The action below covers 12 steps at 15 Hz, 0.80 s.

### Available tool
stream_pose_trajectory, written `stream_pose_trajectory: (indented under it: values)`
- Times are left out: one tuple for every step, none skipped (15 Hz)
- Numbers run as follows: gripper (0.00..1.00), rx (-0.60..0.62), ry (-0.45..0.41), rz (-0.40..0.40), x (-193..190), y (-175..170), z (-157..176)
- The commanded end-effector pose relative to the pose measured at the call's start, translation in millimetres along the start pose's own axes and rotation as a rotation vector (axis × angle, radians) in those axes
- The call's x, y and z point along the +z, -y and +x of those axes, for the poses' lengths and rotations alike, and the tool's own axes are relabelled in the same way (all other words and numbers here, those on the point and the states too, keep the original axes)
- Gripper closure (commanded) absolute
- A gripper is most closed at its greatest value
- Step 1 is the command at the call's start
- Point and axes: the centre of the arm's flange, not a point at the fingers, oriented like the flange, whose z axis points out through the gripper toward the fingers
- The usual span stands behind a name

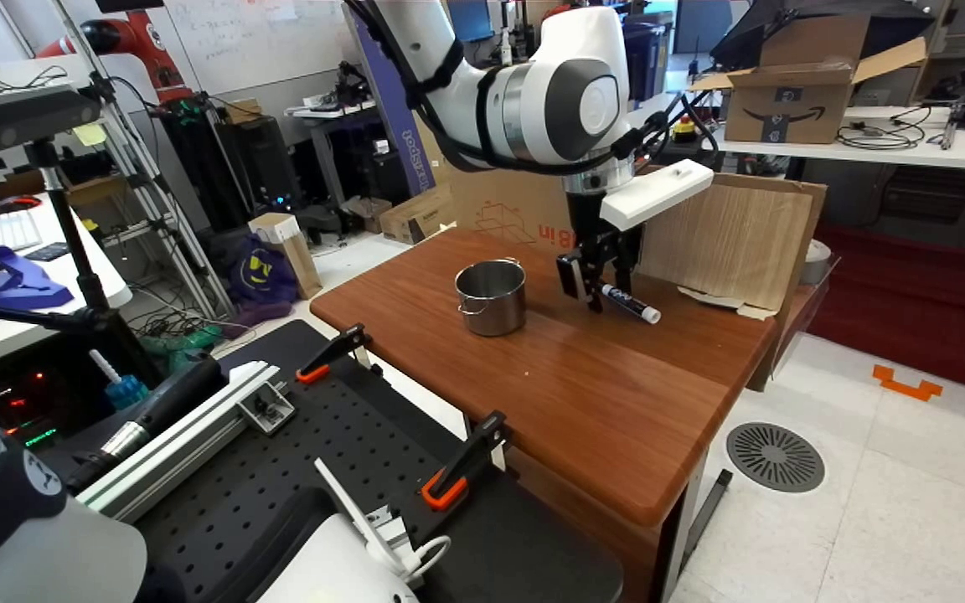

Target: Place the marker in the silver pot

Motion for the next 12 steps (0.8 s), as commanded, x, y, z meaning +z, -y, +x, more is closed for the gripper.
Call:
stream_pose_trajectory:
  values:
    - [0.74,-0.016,0.020,0.009,5,-9,2]
    - [0.83,-0.018,0.021,0.007,5,-10,2]
    - [0.89,-0.018,0.021,0.006,4,-10,3]
    - [0.98,-0.018,0.021,0.004,2,-10,3]
    - [0.98,-0.017,0.021,0.004,1,-9,4]
    - [0.94,-0.014,0.017,0.005,-3,-8,4]
    - [0.97,-0.014,0.010,0.001,-6,-8,4]
    - [0.95,-0.018,0.000,-0.001,-10,-4,4]
    - [0.95,-0.024,-0.009,-0.004,-14,-1,5]
    - [0.95,-0.027,-0.017,-0.006,-17,2,7]
    - [0.95,-0.033,-0.026,-0.007,-21,5,9]
    - [0.95,-0.040,-0.037,-0.009,-26,9,11]
